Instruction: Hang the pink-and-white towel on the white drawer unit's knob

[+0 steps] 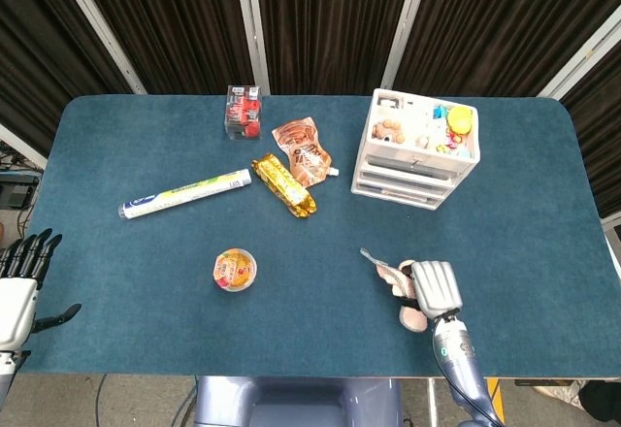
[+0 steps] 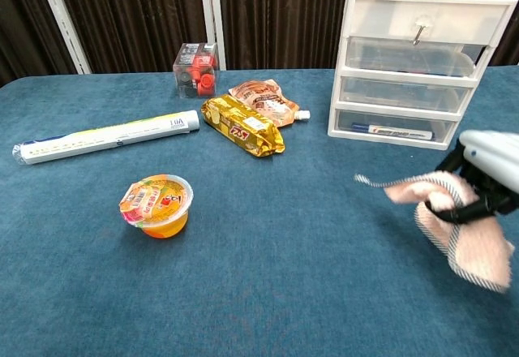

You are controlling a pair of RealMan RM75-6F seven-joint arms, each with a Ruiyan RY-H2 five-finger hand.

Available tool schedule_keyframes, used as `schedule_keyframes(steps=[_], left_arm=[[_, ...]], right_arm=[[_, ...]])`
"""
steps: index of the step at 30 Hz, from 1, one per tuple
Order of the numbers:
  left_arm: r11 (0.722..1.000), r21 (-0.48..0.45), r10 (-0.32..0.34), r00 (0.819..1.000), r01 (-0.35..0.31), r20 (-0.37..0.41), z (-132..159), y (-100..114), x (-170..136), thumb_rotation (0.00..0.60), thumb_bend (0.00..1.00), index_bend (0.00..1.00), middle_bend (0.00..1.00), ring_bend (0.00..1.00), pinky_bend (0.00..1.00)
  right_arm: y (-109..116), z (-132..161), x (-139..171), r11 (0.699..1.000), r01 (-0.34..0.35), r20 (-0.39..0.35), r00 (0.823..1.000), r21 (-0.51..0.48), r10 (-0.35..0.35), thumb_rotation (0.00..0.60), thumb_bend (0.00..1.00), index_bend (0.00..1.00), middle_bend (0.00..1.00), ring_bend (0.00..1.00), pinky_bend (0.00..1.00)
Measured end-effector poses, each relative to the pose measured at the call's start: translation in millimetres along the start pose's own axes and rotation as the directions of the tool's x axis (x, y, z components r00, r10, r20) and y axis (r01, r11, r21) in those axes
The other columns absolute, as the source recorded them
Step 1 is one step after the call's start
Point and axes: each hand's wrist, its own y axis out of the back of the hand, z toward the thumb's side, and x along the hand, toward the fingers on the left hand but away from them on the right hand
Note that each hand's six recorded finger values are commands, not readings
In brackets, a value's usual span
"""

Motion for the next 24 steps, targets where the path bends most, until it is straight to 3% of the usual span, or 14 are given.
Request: schedule_keyframes(steps=[6,12,19,24], left_arm=[[1.000,-0.004,-0.003,1.000,0.003,-0.002,-0.3,-0.2,0.4,0.600,0.00,0.00,0.00,0.00,0.00],[1.000,-0.009,-0.007,1.000,0.007,-0.007,-0.6,-0.6,1.3,0.600,0.00,0.00,0.00,0.00,0.00],[1.000,-0.014,-0.009,1.000,0.009,-0.008,0.6,-1.0,1.3,0.600,0.00,0.00,0.00,0.00,0.00],[1.000,-0.019,-0.008,1.000,0.007,-0.013,0.3,-0.8,1.8,0.600,0.00,0.00,0.00,0.00,0.00]], right_arm=[[47.1,12.2,-7.1,0.989,0.125,-0.021,0.992,-0.085,-0.127,0.600,0.40,0.84,1.00,0.98,0.95],[90.8,13.2,-14.9,0.954,0.250,-0.008,0.967,-0.163,-0.254,0.600,0.40,0.84,1.00,0.98,0.95],[116.5,1.3,-27.5,0.930,0.332,0.043,0.943,-0.159,-0.329,0.600,0.40,0.84,1.00,0.98,0.95],[124.1,-9.2,-32.8,0.918,0.385,0.047,0.923,-0.098,-0.383,0.600,0.40,0.85,1.00,0.98,0.95]])
